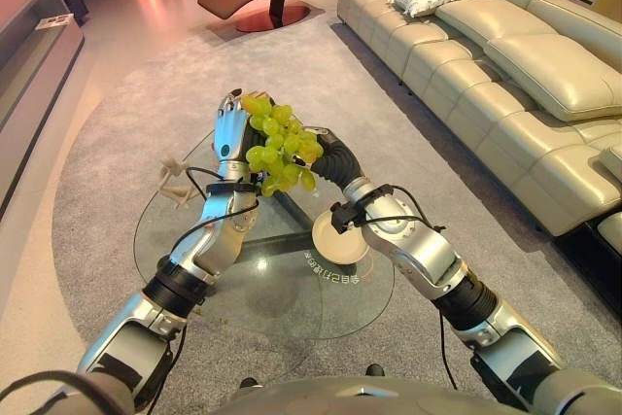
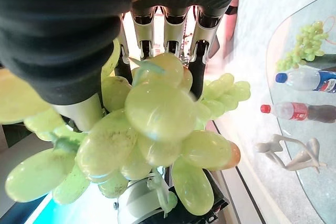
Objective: Pick up fruits into the plate
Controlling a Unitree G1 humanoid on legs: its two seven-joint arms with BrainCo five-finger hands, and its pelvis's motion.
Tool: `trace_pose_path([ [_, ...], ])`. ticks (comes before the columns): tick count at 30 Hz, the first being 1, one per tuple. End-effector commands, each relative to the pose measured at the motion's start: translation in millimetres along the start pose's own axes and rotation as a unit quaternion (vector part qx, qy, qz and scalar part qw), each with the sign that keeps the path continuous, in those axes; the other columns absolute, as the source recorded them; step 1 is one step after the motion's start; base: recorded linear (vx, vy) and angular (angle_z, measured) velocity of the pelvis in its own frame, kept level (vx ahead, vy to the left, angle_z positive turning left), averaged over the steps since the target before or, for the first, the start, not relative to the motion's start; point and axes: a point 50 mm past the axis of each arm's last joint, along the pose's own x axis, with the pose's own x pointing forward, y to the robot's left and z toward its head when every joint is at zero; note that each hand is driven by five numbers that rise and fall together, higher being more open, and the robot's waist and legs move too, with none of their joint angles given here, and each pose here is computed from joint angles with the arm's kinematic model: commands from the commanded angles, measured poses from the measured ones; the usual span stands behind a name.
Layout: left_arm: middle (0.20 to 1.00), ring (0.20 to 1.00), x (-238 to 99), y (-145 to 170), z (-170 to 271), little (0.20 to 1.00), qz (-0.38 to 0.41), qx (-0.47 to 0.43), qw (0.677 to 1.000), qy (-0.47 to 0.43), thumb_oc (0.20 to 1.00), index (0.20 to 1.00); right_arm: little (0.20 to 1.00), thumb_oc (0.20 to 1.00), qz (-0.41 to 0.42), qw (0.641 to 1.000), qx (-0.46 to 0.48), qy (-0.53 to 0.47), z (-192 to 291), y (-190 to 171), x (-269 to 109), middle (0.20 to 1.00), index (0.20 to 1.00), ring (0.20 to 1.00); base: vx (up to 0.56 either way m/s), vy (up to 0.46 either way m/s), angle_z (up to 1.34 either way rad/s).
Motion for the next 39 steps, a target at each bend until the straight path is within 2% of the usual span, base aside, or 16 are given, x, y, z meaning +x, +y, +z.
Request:
trace_pose_path([
  [1,0.200,0.200,26,2,64,0.200,0.032,-0.021,0.987,-0.156,0.200,0.200,0.200,0.200,0.088,0.986,0.036,-0.140,59,46,12,0.200,0.200,0.200,0.00,0.000,0.00],
  [12,0.200,0.200,23,4,64,0.200,0.018,-0.050,0.986,-0.158,0.200,0.200,0.200,0.200,0.065,0.986,0.038,-0.147,60,36,9,0.200,0.200,0.200,0.00,0.000,0.00],
  [13,0.542,0.542,23,3,64,0.542,0.010,-0.056,0.986,-0.156,0.542,0.542,0.200,0.200,0.064,0.986,0.037,-0.148,61,35,9,0.200,0.200,0.200,0.00,0.000,0.00],
  [14,1.000,1.000,22,3,64,1.000,0.001,-0.059,0.986,-0.157,1.000,1.000,0.200,0.200,0.063,0.986,0.036,-0.149,61,35,9,0.200,0.200,0.200,0.00,0.000,0.00],
  [21,1.000,1.000,19,-5,58,1.000,-0.093,-0.012,0.981,-0.173,1.000,1.000,0.200,0.200,0.046,0.986,0.027,-0.158,65,22,6,0.200,0.200,0.200,0.00,0.000,0.00],
  [29,1.000,1.000,4,-14,18,1.000,-0.203,0.080,0.964,-0.151,1.000,1.000,0.200,0.200,-0.001,0.987,0.007,-0.161,63,-10,-2,0.200,0.200,0.200,0.00,0.000,0.00],
  [32,1.000,1.000,-8,-18,0,1.000,-0.250,0.111,0.951,-0.147,1.000,1.000,0.200,0.200,-0.025,0.988,-0.003,-0.155,59,-23,-7,0.200,0.200,0.200,0.00,0.000,0.00],
  [39,1.000,1.000,-44,-30,-36,1.000,-0.425,0.176,0.877,-0.139,1.000,1.000,0.200,0.200,-0.090,0.987,-0.035,-0.129,49,-58,-13,0.200,0.200,0.200,0.00,0.038,0.01],
])
